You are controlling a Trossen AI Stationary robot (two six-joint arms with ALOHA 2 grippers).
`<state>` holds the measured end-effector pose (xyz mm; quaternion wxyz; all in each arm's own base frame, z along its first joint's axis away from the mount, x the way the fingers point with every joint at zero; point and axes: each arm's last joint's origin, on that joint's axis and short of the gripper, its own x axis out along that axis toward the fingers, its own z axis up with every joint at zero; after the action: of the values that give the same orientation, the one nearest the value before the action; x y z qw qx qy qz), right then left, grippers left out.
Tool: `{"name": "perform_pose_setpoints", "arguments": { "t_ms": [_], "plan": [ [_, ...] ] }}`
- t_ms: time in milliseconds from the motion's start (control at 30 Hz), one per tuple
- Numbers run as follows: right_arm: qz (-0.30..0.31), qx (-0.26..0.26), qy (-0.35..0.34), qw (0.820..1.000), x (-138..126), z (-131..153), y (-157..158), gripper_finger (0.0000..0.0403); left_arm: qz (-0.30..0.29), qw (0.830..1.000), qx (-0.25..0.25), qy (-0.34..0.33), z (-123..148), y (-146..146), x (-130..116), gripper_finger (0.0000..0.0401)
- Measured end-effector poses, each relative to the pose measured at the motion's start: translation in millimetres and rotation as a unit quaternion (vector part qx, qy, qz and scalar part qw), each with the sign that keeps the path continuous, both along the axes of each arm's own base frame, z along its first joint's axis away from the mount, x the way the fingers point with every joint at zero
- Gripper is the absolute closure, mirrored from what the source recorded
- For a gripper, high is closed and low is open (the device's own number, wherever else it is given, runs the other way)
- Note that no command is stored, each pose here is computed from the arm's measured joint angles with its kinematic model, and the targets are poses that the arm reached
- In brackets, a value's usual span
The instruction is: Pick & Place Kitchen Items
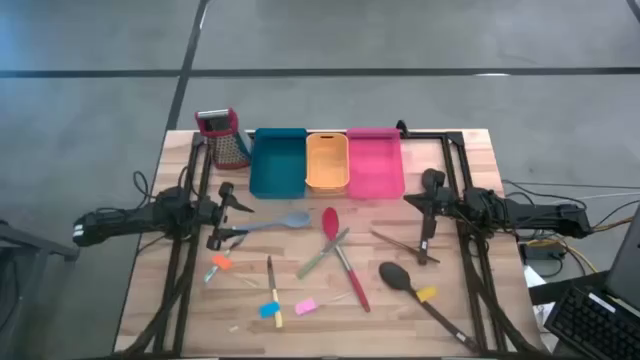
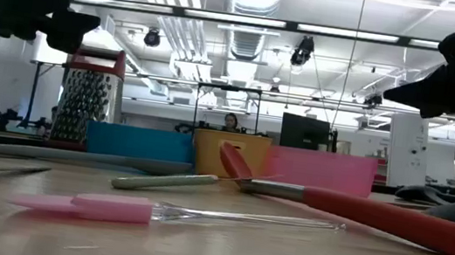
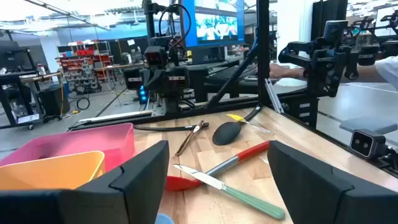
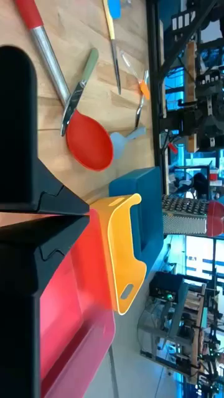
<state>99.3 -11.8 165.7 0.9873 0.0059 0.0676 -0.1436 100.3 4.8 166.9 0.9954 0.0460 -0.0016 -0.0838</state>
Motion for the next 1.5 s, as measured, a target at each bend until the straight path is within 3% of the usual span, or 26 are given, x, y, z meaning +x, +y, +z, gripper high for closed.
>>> {"name": "perform_pose_setpoints", "arguments": {
  "t_ms": [867, 1100, 1200, 1300, 1500],
  "plan": [
    [0.000, 0.000, 0.000, 1.000, 0, 0, 0, 0.0394, 0.000, 1.000, 0.000, 0.000, 0, 0, 0, 0.0123],
    [0.001, -0.042, -0.035, 0.999, 1, 9, -1, 0.0394, 0.000, 1.000, 0.000, 0.000, 0, 0, 0, 0.0123],
    [0.018, -0.031, -0.073, 0.997, 1, 15, 1, 0.0394, 0.000, 1.000, 0.000, 0.000, 0, 0, 0, 0.0123],
    [0.025, -0.028, -0.160, 0.986, 1, 30, 1, 0.0394, 0.000, 1.000, 0.000, 0.000, 0, 0, 0, 0.0123],
    [0.043, -0.015, -0.354, 0.934, -8, 65, 2, 0.0394, 0.000, 1.000, 0.000, 0.000, 0, 0, 0, 0.0123]
  ]
}}
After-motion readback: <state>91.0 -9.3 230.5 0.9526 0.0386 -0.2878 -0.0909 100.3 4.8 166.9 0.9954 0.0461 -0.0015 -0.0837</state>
